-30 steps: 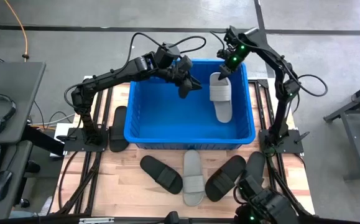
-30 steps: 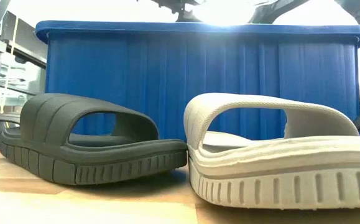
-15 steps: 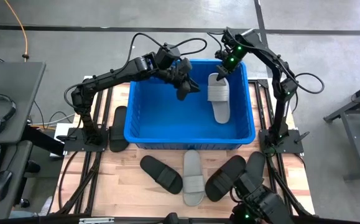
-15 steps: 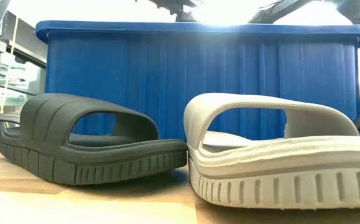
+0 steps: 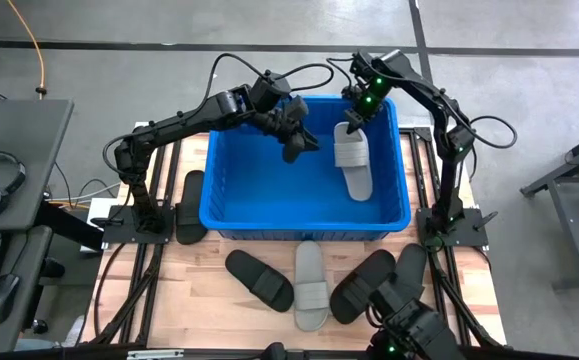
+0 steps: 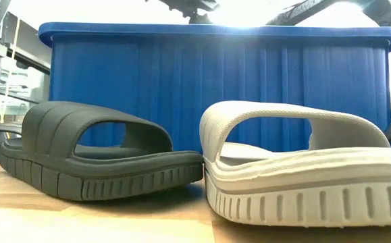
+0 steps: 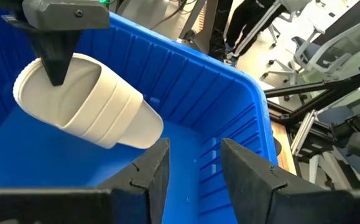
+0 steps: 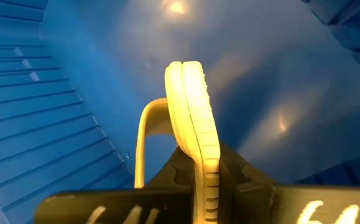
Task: Pick and place slides into bin
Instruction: Put the left gray slide into the blue bin
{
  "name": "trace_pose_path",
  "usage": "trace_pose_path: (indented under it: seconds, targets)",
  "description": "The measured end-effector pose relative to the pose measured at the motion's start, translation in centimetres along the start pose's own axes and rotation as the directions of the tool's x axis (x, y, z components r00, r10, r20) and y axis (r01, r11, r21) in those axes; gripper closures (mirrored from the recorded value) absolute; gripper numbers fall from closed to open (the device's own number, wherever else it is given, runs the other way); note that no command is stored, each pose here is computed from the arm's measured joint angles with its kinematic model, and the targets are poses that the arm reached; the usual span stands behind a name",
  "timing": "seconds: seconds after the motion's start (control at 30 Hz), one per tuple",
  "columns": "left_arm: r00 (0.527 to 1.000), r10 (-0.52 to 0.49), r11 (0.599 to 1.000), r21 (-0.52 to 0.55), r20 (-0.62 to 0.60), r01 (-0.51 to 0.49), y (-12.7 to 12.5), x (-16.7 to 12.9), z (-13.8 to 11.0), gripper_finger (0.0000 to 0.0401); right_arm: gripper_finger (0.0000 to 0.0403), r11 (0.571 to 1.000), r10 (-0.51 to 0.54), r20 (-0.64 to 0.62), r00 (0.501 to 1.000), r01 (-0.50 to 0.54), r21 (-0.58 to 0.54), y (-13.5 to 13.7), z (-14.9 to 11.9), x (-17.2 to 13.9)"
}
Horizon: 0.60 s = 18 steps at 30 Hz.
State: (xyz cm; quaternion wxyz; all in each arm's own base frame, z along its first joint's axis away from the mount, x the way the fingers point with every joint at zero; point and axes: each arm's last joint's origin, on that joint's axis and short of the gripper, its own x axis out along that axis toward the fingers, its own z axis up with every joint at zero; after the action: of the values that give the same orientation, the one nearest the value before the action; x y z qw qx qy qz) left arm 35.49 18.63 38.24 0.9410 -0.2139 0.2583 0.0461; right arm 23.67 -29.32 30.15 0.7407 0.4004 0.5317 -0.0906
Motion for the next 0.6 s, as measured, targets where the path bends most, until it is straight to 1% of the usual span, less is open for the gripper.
trace_pose_path:
  seconds: [0.3, 0.6]
  targets:
    - [1.000, 0.005, 1.000, 0.001, -0.016, -0.005, 0.0, 0.0, -0.2, 0.0268, 0.0403, 1.000, -0.007, -0.001, 1.000, 0.007, -0.014, 0.9, 0.1, 0.4]
    - [0.999, 0.008, 1.000, 0.003, -0.040, -0.008, 0.1, 0.0, -0.4, 0.0268, 0.0403, 0.999, -0.009, 0.062, 0.998, 0.012, -0.042, 2.1, -0.3, -0.9]
